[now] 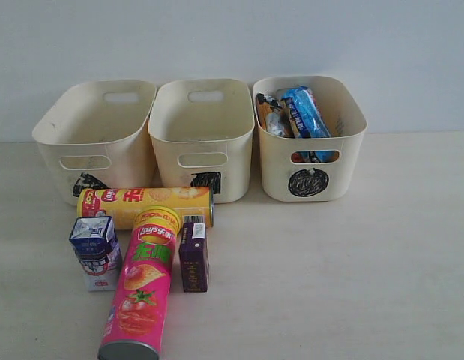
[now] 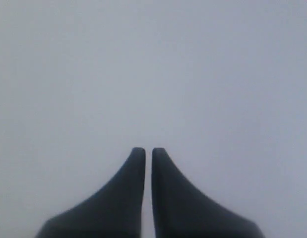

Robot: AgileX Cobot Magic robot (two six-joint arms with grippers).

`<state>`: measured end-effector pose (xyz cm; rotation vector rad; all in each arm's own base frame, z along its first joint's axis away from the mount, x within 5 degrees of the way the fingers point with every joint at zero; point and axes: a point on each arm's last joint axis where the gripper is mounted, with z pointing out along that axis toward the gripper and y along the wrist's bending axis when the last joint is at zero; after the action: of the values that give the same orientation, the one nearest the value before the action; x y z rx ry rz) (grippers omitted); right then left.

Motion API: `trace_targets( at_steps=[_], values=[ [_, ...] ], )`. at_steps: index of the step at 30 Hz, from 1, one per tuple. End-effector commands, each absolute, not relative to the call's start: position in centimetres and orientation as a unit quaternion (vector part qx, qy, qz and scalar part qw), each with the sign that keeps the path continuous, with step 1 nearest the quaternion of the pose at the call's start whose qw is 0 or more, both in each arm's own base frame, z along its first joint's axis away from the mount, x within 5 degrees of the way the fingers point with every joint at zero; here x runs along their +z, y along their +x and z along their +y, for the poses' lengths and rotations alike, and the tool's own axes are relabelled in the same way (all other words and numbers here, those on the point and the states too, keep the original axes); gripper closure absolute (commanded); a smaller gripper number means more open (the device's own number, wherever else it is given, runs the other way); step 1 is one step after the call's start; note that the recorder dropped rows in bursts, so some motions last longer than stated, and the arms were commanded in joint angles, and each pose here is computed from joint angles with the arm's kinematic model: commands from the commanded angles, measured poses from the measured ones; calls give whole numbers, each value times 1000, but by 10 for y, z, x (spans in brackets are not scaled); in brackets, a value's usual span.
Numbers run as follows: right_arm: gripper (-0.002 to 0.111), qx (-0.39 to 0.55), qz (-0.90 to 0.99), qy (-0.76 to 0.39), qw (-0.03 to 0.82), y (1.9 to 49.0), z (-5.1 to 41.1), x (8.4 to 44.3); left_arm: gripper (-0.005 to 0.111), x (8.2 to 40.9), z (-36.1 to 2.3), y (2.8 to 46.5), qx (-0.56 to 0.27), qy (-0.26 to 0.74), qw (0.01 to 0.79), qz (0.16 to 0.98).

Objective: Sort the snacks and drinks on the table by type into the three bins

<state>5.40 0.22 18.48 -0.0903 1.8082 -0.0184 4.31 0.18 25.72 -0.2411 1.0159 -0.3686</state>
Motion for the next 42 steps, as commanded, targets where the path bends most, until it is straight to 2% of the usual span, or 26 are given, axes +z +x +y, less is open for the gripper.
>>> trace_targets(
  at_steps=[1, 5, 9, 15, 22, 27, 32, 37, 42],
  values=[
    [108, -12, 784, -41, 619, 54, 2, 184, 102, 291, 1, 43, -183, -107, 866, 453],
    [108, -12, 784, -41, 619, 54, 2, 184, 102, 321, 2, 64, -177, -112, 851, 481],
    [108, -12, 784, -41, 619, 54, 2, 184, 102, 346, 0, 101, -153, -104, 813, 553],
    [108, -12, 784, -41, 619, 54, 2, 184, 102, 365, 0, 156, -82, -70, 731, 674],
    [108, -12, 784, -41, 619, 54, 2, 184, 102, 355, 9, 199, 49, -8, 612, 789],
    [108, -12, 784, -41, 619, 54, 2, 184, 102, 337, 14, 215, 95, 25, 529, 843],
    [108, -12, 784, -41, 619, 54, 2, 184, 102, 323, 9, 231, 77, 53, 446, 890],
    [108, -12, 784, -41, 619, 54, 2, 184, 102, 312, -15, 252, 2, 123, 333, 935],
    [108, -12, 784, -41, 619, 54, 2, 184, 102, 302, -33, 267, -32, 166, 250, 953]
  ],
)
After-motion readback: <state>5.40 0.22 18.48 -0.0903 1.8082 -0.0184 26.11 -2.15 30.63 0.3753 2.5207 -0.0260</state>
